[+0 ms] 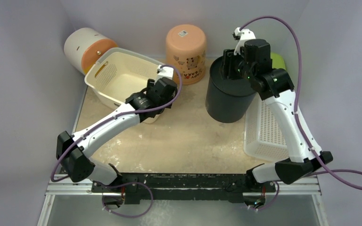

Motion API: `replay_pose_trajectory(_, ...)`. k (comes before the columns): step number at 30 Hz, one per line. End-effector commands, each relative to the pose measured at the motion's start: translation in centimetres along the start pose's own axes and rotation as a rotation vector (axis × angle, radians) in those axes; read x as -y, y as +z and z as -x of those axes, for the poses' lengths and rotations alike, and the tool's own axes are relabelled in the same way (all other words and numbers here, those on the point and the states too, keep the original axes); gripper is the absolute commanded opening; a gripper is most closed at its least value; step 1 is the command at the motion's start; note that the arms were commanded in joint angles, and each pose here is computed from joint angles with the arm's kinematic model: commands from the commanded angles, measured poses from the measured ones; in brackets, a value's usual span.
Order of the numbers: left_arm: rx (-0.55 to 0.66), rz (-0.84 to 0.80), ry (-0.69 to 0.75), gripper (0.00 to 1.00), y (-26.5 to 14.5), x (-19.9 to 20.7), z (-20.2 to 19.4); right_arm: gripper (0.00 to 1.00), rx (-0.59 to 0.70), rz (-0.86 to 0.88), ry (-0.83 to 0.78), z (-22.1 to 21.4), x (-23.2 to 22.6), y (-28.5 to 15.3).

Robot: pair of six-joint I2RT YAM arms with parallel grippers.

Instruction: Turn the large container upside down

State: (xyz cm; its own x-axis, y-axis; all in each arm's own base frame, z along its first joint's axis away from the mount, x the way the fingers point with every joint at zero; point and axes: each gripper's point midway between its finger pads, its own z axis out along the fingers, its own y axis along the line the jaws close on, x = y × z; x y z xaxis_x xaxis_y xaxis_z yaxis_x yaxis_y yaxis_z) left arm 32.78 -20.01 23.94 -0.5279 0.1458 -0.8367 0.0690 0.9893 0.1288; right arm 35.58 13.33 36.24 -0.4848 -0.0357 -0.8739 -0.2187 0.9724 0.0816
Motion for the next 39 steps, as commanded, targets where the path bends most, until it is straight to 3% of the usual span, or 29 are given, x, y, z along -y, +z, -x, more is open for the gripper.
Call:
replay_pose_trajectory(1,0.0,-0.038,0.057,0.59,1.4,-0.4,-0.6,0.55,0.088,0.057,-0.011,2.8,-0.9,-2.0)
replay_pose_trajectory(10,-0.005,-0.024,0.064,0.61,3.5,-2.1,-1.3,0.55,0.051,0.114,-0.013,1.7,-1.9,-1.6)
replay_pose_trajectory(26,-0.072,-0.043,0.079,0.59,6.0,-1.1,-4.7,0.55,0.018,0.095,-0.022,0.6,-1.5,-0.9)
replay_pose_trajectory(27,-0.077,-0.045,0.072,0.55,6.0,-1.1,-5.0,0.55,0.015,0.093,-0.023,0.6,-1.5,-0.8)
replay_pose_trajectory(33,-0.109,-0.053,0.028,0.0,6.0,-1.1,-7.0,0.54,-0.009,0.096,-0.024,-0.3,-1.5,0.0)
replay_pose_trajectory(39,-0.112,-0.047,0.005,0.0,5.5,-1.6,-8.2,0.54,-0.016,0.099,-0.026,-0.4,-1.7,0.5)
